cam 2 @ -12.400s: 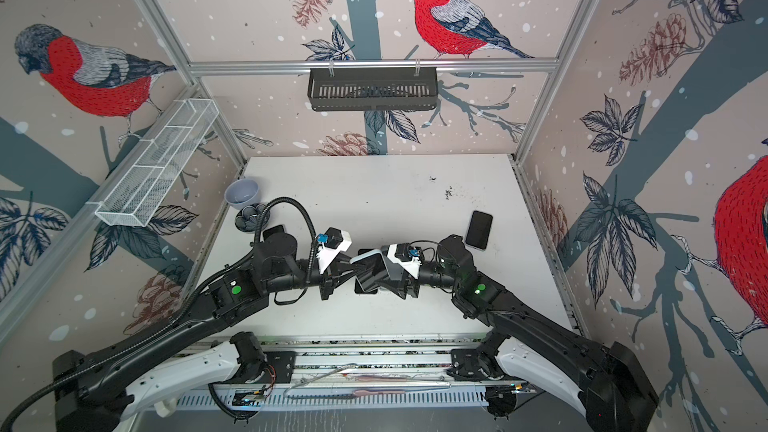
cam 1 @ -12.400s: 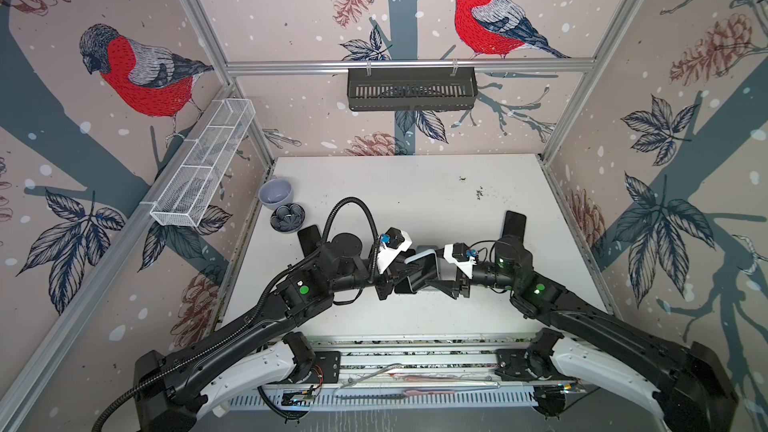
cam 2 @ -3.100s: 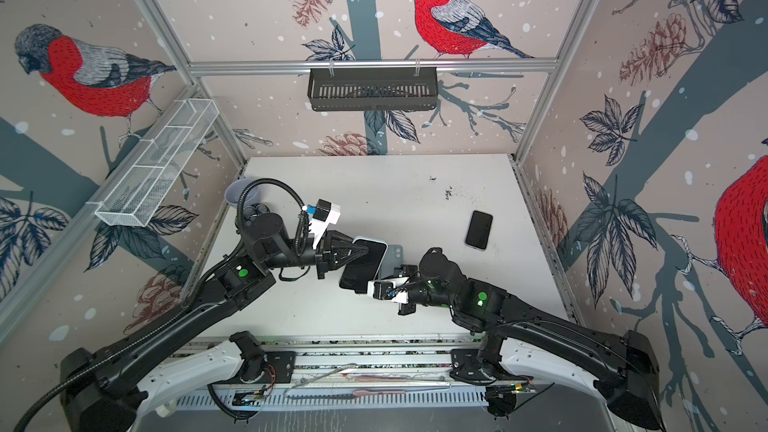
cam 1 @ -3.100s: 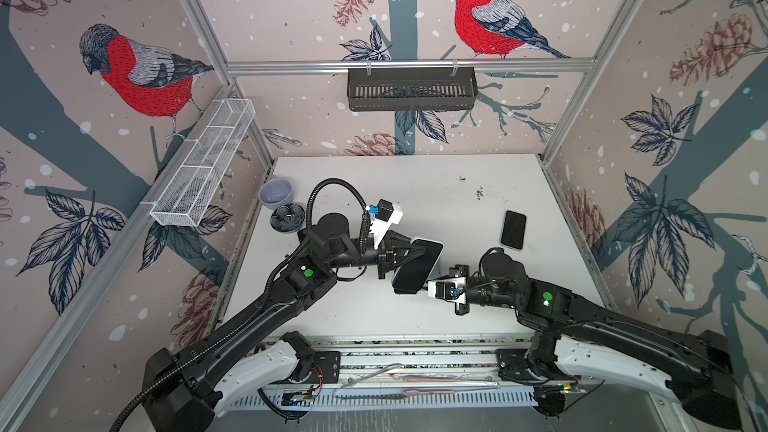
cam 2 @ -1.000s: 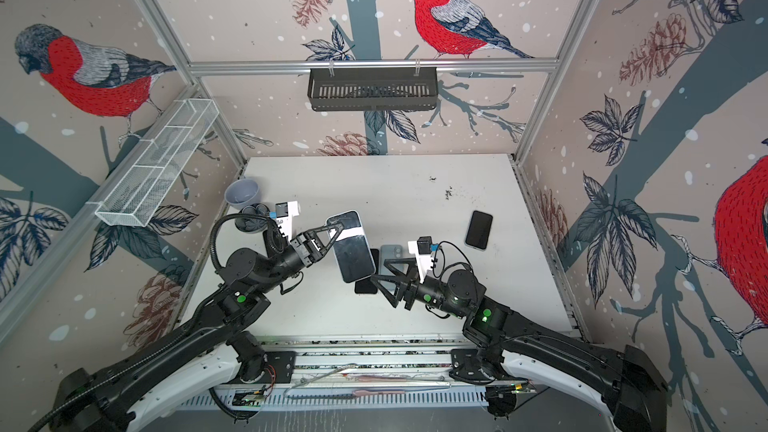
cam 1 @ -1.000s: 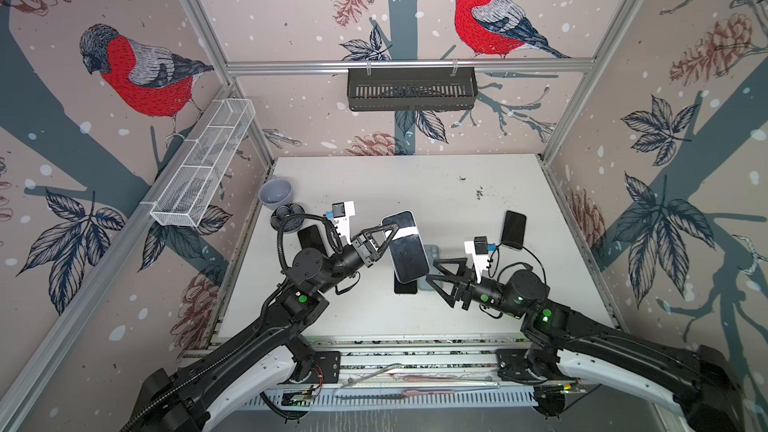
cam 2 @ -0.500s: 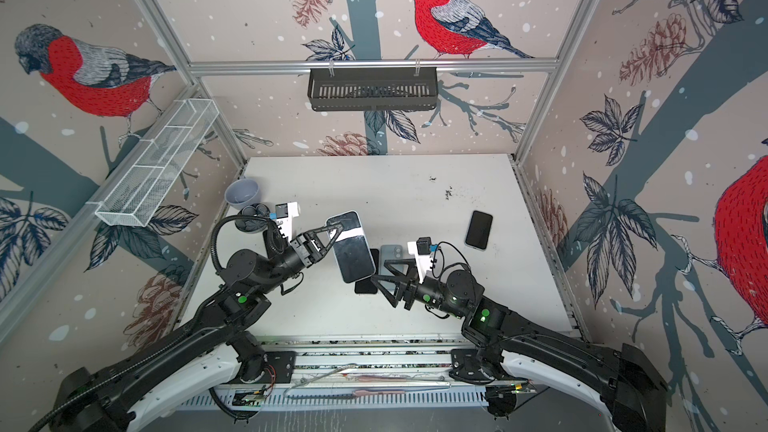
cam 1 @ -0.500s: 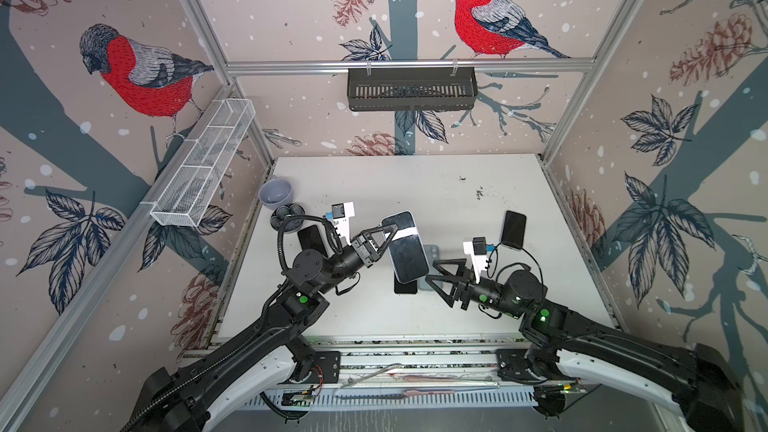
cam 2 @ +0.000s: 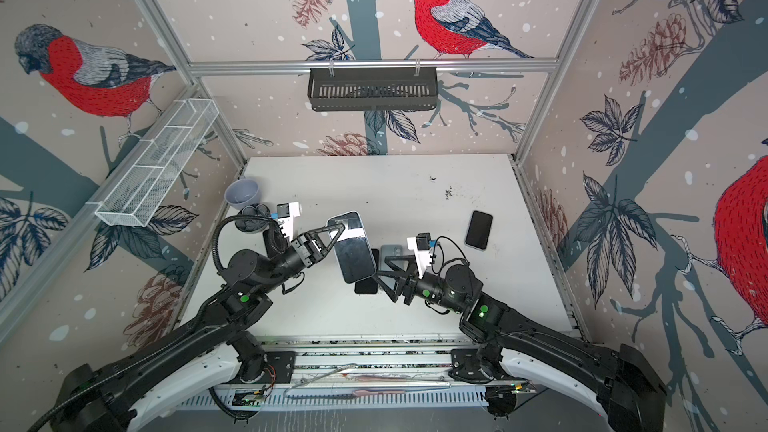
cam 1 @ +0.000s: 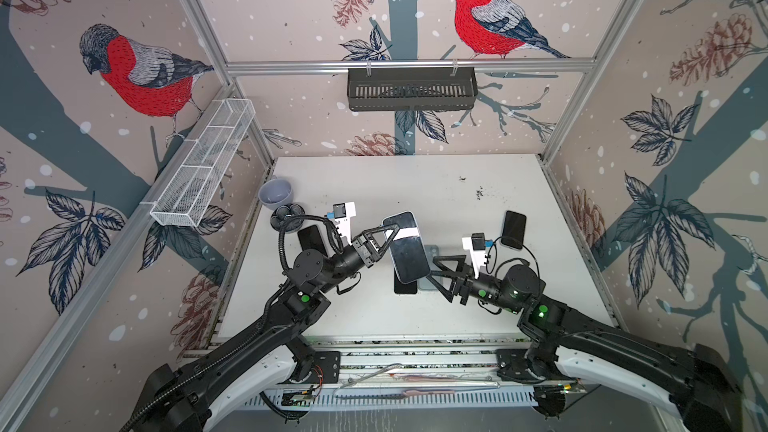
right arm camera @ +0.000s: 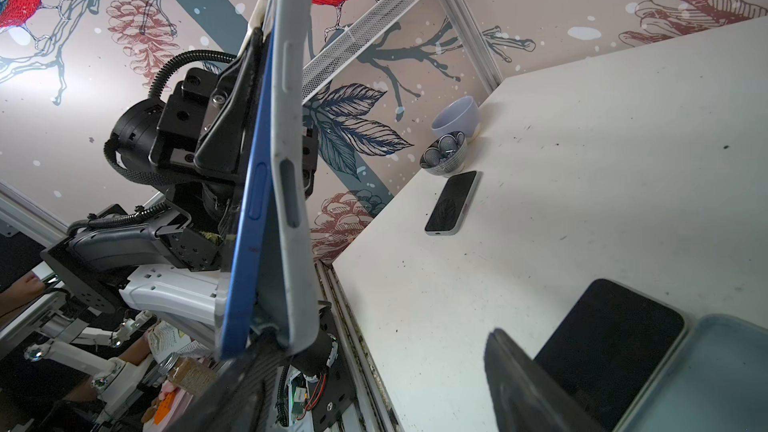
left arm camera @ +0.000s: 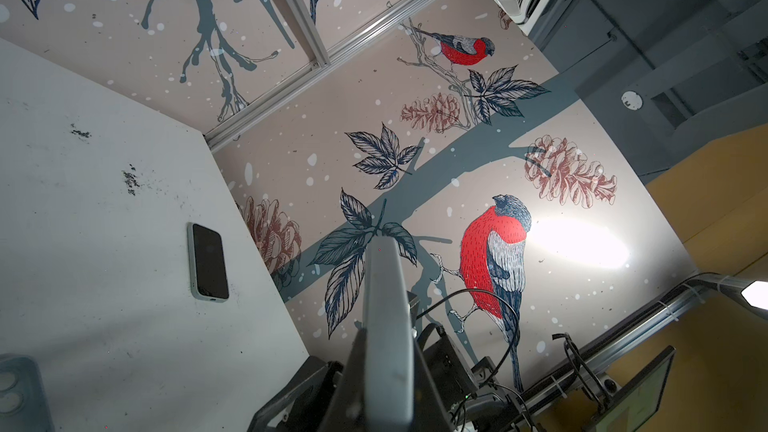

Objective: Take the phone out of the phone case

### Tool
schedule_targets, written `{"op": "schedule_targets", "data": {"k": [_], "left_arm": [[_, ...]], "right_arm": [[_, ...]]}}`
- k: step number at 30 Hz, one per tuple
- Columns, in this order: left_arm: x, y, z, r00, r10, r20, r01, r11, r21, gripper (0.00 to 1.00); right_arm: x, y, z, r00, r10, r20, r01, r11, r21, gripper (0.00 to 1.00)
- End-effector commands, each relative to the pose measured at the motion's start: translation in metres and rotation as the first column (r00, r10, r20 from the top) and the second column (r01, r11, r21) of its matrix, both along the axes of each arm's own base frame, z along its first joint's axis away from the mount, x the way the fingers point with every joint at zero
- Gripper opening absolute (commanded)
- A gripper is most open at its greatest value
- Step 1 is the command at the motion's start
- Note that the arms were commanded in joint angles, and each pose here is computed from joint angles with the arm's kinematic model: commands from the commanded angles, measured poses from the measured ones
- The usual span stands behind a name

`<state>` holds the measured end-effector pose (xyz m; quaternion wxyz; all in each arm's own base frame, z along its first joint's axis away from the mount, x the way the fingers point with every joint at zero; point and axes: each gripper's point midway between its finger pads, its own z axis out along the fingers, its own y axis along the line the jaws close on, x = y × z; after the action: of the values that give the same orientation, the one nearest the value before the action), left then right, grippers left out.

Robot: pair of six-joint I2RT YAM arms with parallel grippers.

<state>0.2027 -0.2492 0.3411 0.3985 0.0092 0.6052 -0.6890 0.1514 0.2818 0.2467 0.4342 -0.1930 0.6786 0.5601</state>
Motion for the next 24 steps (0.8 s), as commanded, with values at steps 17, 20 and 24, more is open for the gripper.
{"op": "schedule_targets", "data": {"k": [17,20,24], "left_arm": [[-0.006,-0.001,0.003,0.998,-0.038,0.058,0.042,0.997,-0.068,0.0],[-0.005,-0.001,0.001,0.998,-0.029,0.059,0.033,0.997,-0.063,0.0],[-0.001,-0.001,-0.007,0.999,-0.007,0.054,0.01,0.999,-0.05,0.0]], "right_arm": [[-0.017,0.009,0.019,0.991,0.132,-0.026,-0.129,0.987,0.099,0.46],[-0.02,0.01,0.019,0.987,0.155,-0.039,-0.15,0.982,0.113,0.35],[-0.023,0.01,0.019,0.985,0.168,-0.048,-0.162,0.98,0.117,0.21]]}}
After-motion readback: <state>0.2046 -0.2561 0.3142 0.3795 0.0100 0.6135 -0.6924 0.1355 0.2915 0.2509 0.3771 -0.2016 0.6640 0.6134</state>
